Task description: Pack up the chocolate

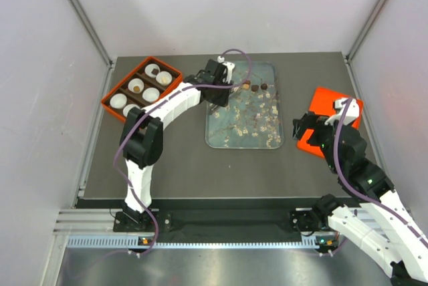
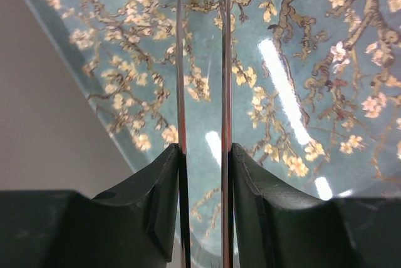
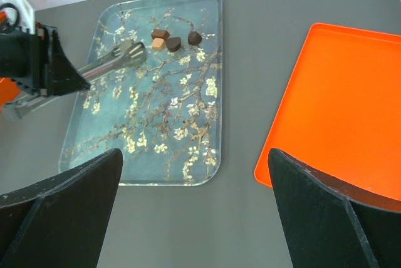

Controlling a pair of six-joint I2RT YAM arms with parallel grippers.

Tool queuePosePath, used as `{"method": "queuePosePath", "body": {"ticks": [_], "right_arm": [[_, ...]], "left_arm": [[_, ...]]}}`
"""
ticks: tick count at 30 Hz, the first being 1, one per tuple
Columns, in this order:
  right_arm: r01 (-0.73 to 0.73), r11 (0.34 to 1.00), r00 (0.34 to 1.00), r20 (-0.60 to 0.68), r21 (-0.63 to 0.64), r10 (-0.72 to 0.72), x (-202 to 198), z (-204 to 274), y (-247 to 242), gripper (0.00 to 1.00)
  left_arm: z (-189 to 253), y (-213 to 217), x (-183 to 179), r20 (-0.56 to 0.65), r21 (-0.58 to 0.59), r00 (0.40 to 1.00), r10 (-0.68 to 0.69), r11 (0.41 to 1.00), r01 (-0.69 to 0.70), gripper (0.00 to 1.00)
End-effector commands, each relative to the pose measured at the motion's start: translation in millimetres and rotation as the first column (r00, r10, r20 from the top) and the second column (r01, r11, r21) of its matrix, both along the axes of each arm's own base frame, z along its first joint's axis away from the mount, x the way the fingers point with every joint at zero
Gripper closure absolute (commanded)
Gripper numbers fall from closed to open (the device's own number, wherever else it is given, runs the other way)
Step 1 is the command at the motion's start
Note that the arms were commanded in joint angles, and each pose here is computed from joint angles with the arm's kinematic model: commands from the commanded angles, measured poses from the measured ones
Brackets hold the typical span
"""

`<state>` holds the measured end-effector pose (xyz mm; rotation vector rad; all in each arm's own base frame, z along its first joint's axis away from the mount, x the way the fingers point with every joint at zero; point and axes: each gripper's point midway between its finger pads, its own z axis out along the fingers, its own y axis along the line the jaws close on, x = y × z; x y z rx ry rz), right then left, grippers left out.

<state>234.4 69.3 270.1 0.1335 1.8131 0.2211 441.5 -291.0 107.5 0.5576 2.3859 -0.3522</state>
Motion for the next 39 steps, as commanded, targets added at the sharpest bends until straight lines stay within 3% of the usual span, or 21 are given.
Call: {"method": "queuePosePath", "body": {"ticks": [1,15,25,31,39], "right_arm": [[-0.010,1.000,0.999,0.035,0.026,0.009,-0.3,8.3,3.0,0.00],[-0.037,0.997,0.999,0.018,0.063,0.036,-4.0,7.2,9.4,0.00],[-0.066,0.995,0.998,-0.006,0.073,0.067,3.2,0.0,21.4,0.00],[-0.076,0.994,0.997,-0.007,0.077,0.077,4.4,-1.2,24.6,0.00],[-0.075,0.994,0.997,0.002,0.075,0.075,1.7,0.3,22.0,0.00]], "left_arm": [[71.0,9.2,-2.0,0.095,-0.082,0.993,0.068,0.995,-0.060,0.67],[126.0,119.7,-4.5,0.084,-0.102,0.918,0.387,0.920,-0.379,0.66],[129.1,237.2,-19.8,0.098,-0.057,0.770,0.631,0.776,-0.629,0.67],[120.3,266.1,-32.5,0.086,-0.033,0.706,0.703,0.710,-0.704,0.66],[96.9,281.6,-41.9,0.033,0.006,0.664,0.747,0.664,-0.748,0.66]]}}
